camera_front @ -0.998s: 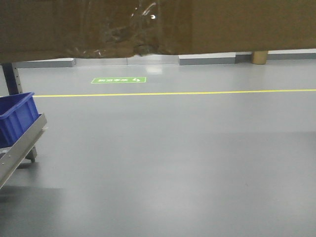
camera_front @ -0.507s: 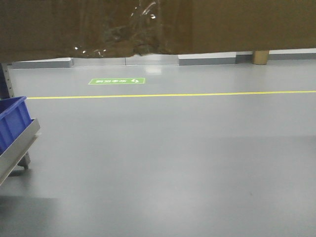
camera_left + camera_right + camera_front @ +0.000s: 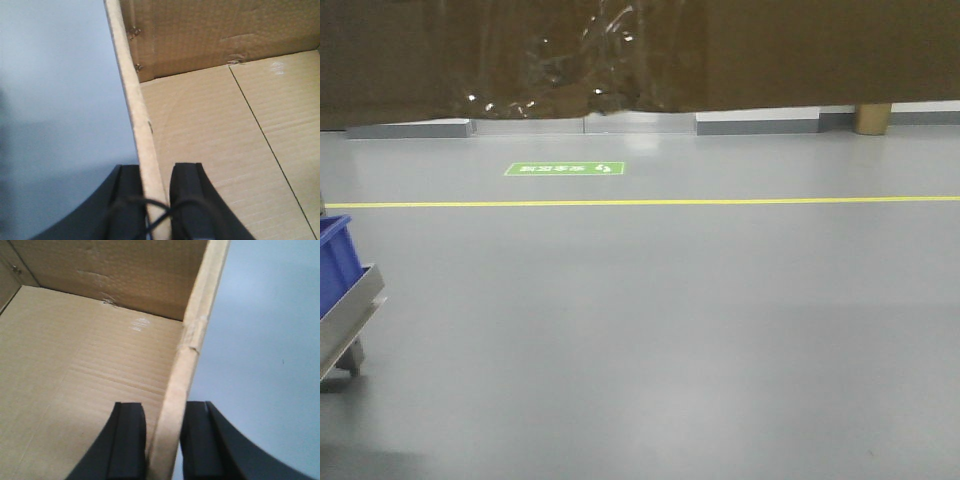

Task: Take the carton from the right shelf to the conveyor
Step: 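Carry the carton in both grippers across the floor to the conveyor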

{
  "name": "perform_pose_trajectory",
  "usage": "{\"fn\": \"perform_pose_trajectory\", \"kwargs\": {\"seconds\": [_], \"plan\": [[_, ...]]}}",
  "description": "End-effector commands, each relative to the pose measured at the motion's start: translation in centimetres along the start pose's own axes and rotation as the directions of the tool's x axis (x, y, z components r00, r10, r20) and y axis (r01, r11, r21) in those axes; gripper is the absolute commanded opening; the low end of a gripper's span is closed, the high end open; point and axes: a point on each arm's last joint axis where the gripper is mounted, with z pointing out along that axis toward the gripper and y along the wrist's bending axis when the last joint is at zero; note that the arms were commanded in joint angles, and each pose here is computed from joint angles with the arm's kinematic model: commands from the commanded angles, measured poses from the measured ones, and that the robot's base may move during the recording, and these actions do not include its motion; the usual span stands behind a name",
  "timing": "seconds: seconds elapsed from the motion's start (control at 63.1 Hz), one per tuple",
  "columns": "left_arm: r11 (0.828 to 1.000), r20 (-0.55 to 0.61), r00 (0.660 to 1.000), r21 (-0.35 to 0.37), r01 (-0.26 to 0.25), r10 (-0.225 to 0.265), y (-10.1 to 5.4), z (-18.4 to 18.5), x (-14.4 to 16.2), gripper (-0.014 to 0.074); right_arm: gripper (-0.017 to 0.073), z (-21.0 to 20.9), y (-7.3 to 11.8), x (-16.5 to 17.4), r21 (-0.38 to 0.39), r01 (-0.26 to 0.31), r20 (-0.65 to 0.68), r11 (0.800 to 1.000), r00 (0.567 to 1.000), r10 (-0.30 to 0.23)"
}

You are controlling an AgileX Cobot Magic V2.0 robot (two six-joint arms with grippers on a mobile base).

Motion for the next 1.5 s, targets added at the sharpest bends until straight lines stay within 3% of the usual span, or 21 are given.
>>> {"fn": "perform_pose_trajectory", "kwargs": {"seconds": [0.0,0.396,0.57,1.03,1.251,1.489], "plan": [[1.000,0.037,0.999,0.008,-0.015,0.015,0.0,-0.6,-0.2,-0.0011,-0.0064,-0.6,-0.2,-0.2,0.018,0.025,0.046,1.000,0.999,-0.026],[1.000,0.039,0.999,-0.010,-0.022,0.022,0.1,-0.5,-0.2,-0.0011,-0.0064,-0.6,-0.2,-0.3,0.018,0.025,0.052,1.000,0.998,-0.026],[0.999,0.038,0.999,-0.026,-0.028,0.029,0.2,-0.3,-0.3,-0.0011,-0.0064,-0.7,-0.2,-1.0,0.016,0.025,0.130,1.000,0.991,-0.027],[0.999,0.040,0.999,-0.027,-0.028,0.029,0.2,-0.3,-0.3,-0.0011,-0.0064,-1.3,0.0,-3.2,0.009,0.027,0.372,1.000,0.928,-0.029],[0.999,0.040,0.999,-0.029,-0.029,0.030,0.2,-0.3,-0.3,-0.0011,-0.0064,-1.5,0.0,-3.8,0.008,0.028,0.435,1.000,0.900,-0.028],[0.995,0.054,0.997,-0.084,-0.048,0.052,0.7,-0.3,-0.5,-0.0011,-0.0064,-1.6,0.0,-3.9,0.007,0.028,0.450,1.000,0.893,-0.028]]}}
